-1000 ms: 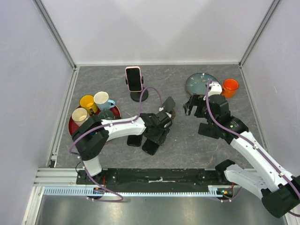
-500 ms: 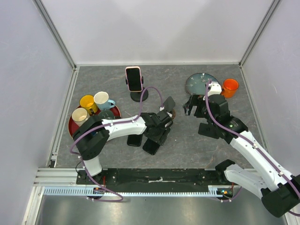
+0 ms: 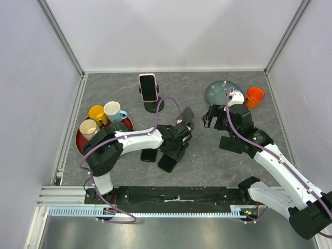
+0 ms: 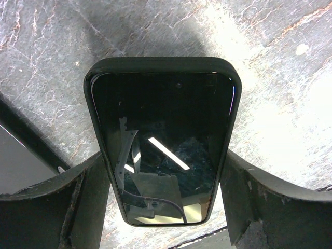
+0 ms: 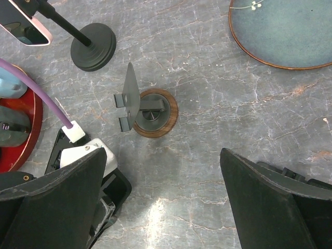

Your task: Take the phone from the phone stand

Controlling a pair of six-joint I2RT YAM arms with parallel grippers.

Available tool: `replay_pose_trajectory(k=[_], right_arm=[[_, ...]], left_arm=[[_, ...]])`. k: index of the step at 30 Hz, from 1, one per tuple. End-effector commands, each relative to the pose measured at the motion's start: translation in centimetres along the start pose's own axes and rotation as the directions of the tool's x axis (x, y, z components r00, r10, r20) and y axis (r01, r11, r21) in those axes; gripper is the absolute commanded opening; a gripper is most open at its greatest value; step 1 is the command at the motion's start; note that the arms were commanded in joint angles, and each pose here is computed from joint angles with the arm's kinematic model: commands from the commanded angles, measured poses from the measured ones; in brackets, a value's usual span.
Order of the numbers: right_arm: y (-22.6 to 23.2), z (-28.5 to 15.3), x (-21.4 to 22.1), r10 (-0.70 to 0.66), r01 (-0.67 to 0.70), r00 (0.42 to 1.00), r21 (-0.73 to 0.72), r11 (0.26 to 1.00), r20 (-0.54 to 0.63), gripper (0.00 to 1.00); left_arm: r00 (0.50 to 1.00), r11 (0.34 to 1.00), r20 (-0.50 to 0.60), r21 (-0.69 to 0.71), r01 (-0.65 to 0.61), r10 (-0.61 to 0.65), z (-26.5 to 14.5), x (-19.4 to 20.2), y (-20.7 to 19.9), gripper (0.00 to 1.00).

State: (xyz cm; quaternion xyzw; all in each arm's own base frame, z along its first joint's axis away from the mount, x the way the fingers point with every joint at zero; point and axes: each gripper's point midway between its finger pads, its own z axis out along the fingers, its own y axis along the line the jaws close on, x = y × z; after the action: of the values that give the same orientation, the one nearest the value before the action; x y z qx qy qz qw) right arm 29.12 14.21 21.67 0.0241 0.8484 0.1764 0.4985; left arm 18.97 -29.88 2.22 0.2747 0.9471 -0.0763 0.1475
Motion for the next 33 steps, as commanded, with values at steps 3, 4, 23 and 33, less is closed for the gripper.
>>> replay_pose_trajectory(k=[3, 4, 23, 33], right_arm=[[0.8, -0.4, -1.9, 0.002, 0.0, 0.998, -0.024, 1.0, 0.058, 0.98], [0.7, -0.4, -1.9, 0.003, -0.002, 0.998, -0.02, 1.0, 0.06, 0.98], [0.5, -0.9, -2.2, -0.001, 0.002, 0.997, -0.017, 1.0, 0.079, 0.98], [0.8, -1.4, -2.5, -0.022, 0.026, 0.995, -0.046, 0.999, 0.1, 0.98]], left_arm=[[0.999, 0.999, 0.039, 0.033, 0.005, -0.006, -0.9, -1.7, -1.1, 0.84], [0.999, 0.999, 0.041, 0.032, 0.005, -0.006, -1.0, -1.8, -1.1, 0.85], [0.986, 0.998, 0.165, 0.068, 0.016, -0.027, -4.9, -4.2, -1.5, 0.98], [0.915, 0.996, 0.393, 0.064, 0.068, -0.087, -11.1, -8.0, 0.5, 0.98]])
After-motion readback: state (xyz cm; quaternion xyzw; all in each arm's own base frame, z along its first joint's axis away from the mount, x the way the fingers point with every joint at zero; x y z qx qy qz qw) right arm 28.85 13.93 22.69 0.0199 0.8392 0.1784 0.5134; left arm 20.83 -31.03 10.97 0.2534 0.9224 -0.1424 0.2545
